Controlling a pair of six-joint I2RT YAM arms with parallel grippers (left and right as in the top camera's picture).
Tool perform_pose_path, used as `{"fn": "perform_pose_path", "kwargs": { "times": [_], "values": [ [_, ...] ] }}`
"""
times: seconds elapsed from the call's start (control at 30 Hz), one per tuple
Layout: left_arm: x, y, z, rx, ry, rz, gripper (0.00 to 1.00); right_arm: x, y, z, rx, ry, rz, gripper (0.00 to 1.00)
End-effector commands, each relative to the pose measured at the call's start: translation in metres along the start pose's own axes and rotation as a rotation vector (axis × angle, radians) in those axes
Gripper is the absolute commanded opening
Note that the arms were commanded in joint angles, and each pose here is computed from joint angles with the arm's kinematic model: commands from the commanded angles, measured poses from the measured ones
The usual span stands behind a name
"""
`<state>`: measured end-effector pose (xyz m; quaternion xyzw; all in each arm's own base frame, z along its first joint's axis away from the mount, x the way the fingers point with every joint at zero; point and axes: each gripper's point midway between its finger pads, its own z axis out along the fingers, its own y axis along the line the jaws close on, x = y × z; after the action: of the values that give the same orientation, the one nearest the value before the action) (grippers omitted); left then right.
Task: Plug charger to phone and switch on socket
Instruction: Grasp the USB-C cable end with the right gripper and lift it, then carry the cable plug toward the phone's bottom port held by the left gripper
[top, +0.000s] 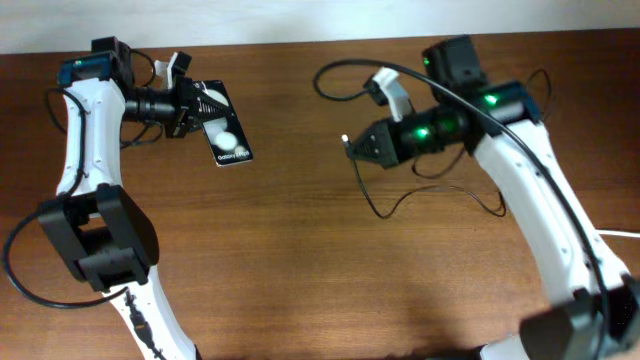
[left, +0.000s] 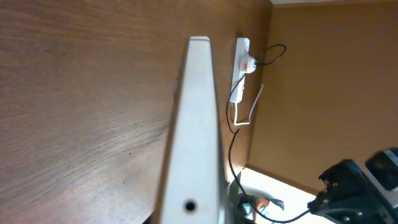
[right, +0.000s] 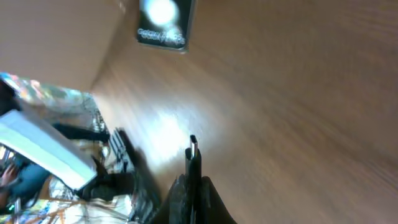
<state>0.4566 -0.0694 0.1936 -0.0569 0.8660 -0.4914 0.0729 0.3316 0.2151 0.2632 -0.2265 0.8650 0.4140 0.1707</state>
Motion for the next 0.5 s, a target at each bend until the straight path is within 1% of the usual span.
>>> {"fn": "perform_pose_path", "kwargs": {
  "times": [0.0, 0.07, 0.13, 0.23, 0.33, 0.47],
  "values": [
    [0.001, -0.015, 0.004, 0.028, 0.005, 0.052, 0.00, 0.033, 0.009, -0.009, -0.069, -0.053, 0.037, 0.04],
    [0.004, -0.020, 0.011, 0.031, 0.021, 0.065, 0.00, 0.045, 0.001, -0.006, -0.066, -0.099, 0.087, 0.04],
    [0.007, -0.029, 0.021, 0.045, 0.040, 0.090, 0.00, 0.056, -0.002, 0.003, -0.101, -0.130, 0.133, 0.04],
    [0.008, -0.057, 0.033, 0.165, 0.052, 0.148, 0.00, 0.067, -0.004, 0.019, -0.213, -0.133, 0.184, 0.04],
    [0.012, -0.087, 0.038, 0.310, 0.065, 0.199, 0.00, 0.058, -0.004, 0.024, -0.267, -0.156, 0.209, 0.04],
    [0.015, -0.120, 0.035, 0.483, 0.078, 0.263, 0.00, 0.031, 0.020, 0.036, -0.298, -0.212, 0.169, 0.04]
  ]
}}
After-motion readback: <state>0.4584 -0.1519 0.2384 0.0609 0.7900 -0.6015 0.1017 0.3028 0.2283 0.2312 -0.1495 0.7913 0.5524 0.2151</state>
